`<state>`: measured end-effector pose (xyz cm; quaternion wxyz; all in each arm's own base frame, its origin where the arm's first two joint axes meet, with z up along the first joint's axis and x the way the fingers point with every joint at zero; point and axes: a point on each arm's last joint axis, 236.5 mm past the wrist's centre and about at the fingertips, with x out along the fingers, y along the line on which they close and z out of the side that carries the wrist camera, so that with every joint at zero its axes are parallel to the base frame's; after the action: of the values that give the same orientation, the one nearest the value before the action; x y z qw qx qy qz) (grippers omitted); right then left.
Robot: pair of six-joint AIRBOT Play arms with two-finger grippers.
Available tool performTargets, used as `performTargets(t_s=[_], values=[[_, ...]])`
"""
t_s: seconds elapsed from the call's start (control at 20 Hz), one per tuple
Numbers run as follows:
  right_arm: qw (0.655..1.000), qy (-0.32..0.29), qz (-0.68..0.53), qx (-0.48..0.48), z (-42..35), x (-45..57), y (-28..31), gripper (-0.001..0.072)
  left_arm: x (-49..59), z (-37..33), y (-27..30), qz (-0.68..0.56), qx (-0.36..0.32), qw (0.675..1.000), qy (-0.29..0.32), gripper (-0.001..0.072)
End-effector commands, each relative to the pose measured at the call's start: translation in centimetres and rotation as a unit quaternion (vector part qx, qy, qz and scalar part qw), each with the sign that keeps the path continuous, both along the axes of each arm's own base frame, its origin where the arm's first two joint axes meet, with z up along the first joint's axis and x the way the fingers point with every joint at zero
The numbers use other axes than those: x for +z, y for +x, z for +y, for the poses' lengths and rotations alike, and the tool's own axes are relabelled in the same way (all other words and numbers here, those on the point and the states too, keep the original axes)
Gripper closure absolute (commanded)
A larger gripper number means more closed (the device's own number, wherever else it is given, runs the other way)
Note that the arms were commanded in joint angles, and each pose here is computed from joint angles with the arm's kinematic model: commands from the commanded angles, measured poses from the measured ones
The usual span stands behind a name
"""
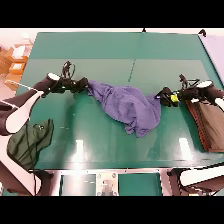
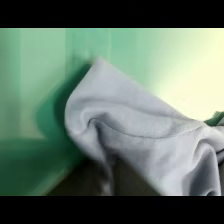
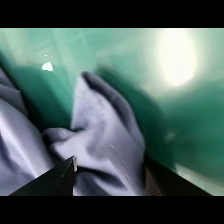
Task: Fold the shirts.
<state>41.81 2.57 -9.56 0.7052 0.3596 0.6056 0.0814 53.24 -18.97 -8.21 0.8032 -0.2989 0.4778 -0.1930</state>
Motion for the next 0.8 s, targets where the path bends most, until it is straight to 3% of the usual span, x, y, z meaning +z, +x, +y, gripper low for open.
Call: performTargets(t_s=[0.0,0.05,0.1,0.3,0.45,0.6,0.75], values=[[1.000,0.004,-0.005,0.021,1.4,-0.5,0.7,0.0401,1.7,-0.1,1.6,-0.030,0.002,1.000,-0.007,0.0681],[0.999,0.003,-0.017,0.028,1.4,-0.1,1.2,0.0612,3.1,-0.6,2.0,-0.043,-0.014,0.999,-0.010,0.0682],[0.999,0.004,-0.028,0.032,1.4,0.6,1.8,0.0696,4.9,-1.2,2.2,-0.059,-0.036,0.998,-0.010,0.0682],[0.993,0.011,-0.088,0.078,1.7,7.8,4.6,0.0699,14.5,-1.1,2.3,-0.128,-0.121,0.983,0.058,0.0682],[0.973,-0.020,-0.201,0.111,1.6,19.7,6.1,0.0698,24.9,1.0,0.3,-0.204,-0.146,0.958,0.141,0.0682],[0.928,-0.082,-0.349,0.100,1.0,33.9,4.4,0.0699,37.0,3.4,-4.6,-0.301,-0.135,0.921,0.207,0.0682],[0.874,-0.137,-0.460,0.079,0.8,44.9,-1.1,0.0698,48.3,5.1,-12.1,-0.413,-0.095,0.877,0.227,0.0682]])
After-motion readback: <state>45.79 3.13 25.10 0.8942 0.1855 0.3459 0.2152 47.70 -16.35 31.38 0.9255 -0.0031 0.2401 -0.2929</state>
